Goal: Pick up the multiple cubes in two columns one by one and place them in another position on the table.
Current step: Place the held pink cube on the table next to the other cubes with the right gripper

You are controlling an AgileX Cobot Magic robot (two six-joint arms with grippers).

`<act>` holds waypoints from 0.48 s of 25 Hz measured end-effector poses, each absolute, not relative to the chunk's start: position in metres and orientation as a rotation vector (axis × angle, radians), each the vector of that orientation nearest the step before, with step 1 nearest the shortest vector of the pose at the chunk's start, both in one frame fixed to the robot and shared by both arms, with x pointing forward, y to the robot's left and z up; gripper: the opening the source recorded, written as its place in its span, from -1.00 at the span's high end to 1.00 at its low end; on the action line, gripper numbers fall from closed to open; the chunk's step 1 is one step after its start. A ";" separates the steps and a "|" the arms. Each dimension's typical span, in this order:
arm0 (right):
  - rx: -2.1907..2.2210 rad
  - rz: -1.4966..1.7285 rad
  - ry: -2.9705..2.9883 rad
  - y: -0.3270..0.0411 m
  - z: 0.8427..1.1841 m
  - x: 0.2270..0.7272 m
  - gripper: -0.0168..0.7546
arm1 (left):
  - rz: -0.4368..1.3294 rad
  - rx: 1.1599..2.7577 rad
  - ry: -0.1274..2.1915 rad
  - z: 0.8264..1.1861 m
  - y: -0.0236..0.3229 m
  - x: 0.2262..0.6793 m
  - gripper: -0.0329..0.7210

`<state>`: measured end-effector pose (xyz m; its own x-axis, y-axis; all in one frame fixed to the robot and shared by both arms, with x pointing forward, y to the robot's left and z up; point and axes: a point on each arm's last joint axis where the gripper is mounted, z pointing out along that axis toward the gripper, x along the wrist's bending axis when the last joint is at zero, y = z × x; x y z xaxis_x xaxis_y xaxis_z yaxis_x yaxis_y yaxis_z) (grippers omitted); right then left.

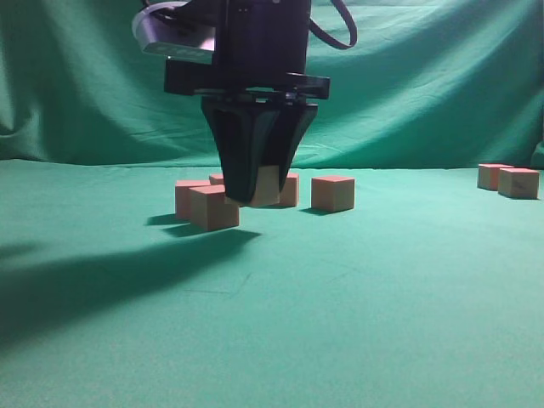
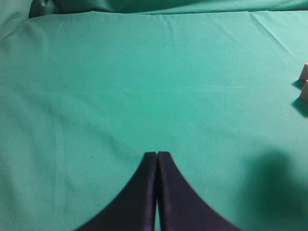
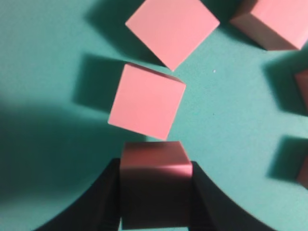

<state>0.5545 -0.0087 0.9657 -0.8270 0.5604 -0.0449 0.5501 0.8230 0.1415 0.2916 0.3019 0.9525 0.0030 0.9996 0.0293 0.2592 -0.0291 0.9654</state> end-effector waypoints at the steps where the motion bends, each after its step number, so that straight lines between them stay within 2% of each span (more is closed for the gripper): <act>1: 0.869 0.185 2.925 -0.009 0.965 0.555 0.24 | 1.096 1.422 1.387 0.953 0.302 0.292 0.91; 12: 0.757 0.125 2.983 -0.008 0.952 0.555 0.24 | 1.096 1.422 1.387 0.953 0.302 0.292 0.91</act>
